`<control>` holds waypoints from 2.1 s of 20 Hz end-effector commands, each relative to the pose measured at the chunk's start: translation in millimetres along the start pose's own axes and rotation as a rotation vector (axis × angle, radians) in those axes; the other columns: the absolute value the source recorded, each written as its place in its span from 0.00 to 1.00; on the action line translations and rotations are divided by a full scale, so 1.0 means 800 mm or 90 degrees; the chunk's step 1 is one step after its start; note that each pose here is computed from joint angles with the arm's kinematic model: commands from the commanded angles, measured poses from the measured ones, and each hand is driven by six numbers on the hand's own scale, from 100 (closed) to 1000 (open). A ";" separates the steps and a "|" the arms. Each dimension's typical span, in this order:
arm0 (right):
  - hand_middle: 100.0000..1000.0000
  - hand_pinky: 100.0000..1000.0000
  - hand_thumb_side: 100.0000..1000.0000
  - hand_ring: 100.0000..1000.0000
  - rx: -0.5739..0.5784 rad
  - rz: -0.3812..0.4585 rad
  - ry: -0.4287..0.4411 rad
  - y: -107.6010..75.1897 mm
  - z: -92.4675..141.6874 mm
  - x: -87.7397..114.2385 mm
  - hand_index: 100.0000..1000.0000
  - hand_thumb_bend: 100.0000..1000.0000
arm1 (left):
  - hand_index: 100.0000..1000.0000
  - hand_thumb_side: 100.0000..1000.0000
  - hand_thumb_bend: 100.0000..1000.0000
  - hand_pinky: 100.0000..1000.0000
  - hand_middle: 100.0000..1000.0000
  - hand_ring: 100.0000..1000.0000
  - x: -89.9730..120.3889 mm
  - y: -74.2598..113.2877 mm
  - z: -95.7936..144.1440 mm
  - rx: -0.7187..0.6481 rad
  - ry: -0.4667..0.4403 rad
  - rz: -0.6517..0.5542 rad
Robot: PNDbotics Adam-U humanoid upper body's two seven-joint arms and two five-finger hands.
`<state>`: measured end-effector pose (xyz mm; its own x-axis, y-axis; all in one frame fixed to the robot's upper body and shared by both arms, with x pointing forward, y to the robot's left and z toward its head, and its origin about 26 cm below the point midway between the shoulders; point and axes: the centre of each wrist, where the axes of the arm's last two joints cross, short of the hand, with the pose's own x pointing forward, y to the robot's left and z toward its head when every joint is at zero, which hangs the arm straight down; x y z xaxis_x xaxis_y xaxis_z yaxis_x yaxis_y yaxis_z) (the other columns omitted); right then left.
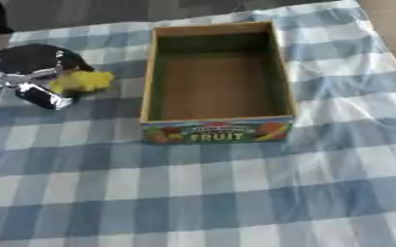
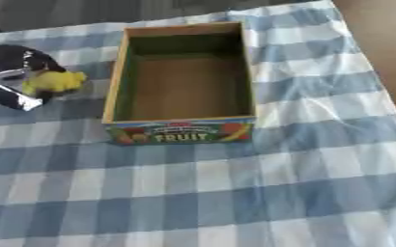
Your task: Pick up objects on the table and place them in the box.
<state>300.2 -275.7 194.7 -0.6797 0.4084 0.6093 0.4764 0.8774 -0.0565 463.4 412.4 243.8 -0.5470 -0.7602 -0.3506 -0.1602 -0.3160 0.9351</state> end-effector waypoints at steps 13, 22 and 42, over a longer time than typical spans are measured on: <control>0.57 0.95 0.72 0.87 -0.013 -0.001 -0.013 -0.005 -0.005 0.006 0.84 0.00 | 0.71 0.15 0.00 0.50 0.63 0.59 -0.007 0.001 0.008 0.090 0.036 0.022; 0.57 0.95 0.72 0.87 -0.013 -0.001 -0.008 -0.005 -0.004 0.005 0.84 0.00 | 0.63 0.18 0.00 0.37 0.61 0.52 -0.005 0.002 0.008 0.180 0.048 0.053; 0.57 0.94 0.70 0.86 -0.036 -0.012 -0.017 -0.006 -0.007 0.006 0.84 0.00 | 0.60 0.28 0.00 0.37 0.53 0.50 0.083 0.148 -0.052 0.476 -0.081 -0.021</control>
<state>300.1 -278.5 195.0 -0.6848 0.4012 0.6083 0.4942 0.8692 -0.0170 449.9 310.5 308.4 -0.6321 -0.6845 -0.3631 -0.6156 0.1590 0.7719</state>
